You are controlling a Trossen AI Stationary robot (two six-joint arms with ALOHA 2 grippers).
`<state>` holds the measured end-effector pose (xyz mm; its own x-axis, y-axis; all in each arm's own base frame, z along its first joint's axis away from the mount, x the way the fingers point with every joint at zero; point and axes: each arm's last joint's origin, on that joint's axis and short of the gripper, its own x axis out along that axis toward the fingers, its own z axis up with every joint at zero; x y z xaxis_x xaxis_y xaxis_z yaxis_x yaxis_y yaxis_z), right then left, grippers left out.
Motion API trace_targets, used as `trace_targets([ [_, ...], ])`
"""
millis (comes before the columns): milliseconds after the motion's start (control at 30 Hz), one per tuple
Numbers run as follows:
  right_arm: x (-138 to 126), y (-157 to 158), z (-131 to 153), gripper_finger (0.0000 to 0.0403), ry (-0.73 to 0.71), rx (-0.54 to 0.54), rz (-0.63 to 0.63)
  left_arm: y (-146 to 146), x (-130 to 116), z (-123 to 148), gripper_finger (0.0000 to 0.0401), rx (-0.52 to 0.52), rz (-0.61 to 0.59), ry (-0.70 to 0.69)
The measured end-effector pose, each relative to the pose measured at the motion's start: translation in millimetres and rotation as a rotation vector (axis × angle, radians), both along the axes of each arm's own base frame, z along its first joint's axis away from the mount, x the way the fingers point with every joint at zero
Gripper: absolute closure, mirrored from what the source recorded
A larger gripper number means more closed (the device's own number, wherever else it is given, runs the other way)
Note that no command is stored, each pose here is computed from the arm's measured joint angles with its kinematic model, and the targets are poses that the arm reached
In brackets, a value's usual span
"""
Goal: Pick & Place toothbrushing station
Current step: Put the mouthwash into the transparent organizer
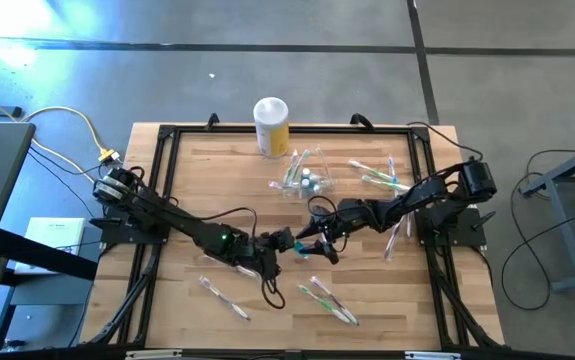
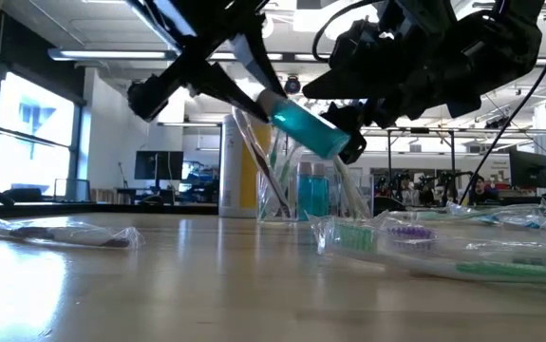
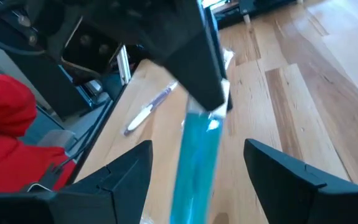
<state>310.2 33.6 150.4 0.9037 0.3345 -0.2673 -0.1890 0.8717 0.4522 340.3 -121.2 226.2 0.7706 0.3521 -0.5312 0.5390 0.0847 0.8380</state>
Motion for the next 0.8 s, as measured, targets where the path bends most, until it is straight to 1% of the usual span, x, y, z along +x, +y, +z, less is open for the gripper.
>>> trace_targets([
  [267, -1, 0, -3, 0.0159, 0.029, -0.002, 0.003, 2, 4, 10, 0.0313, 0.012, 0.028, -0.018],
  [400, -1, 0, -3, 0.0177, 0.038, -0.003, 0.003, 7, 6, 11, 0.0313, 0.012, 0.043, -0.020],
  [467, -1, 0, -3, 0.0198, 0.025, -0.036, 0.013, 11, 7, 10, 0.0313, 0.015, 0.055, -0.015],
  [533, -1, 0, -4, 0.0227, 0.011, -0.084, 0.027, 12, 7, 10, 0.0313, 0.011, 0.057, -0.015],
  [633, -1, 1, -4, 0.0281, -0.007, -0.128, 0.042, 13, 7, 10, 0.0313, 0.005, 0.063, -0.019],
  [733, -1, 0, -4, 0.0338, -0.007, -0.146, 0.037, 13, 7, 10, 0.0313, 0.009, 0.061, -0.013],
  [800, -1, -2, -4, 0.0343, -0.011, -0.160, 0.036, 13, 7, 10, 0.0313, 0.009, 0.060, -0.012],
])
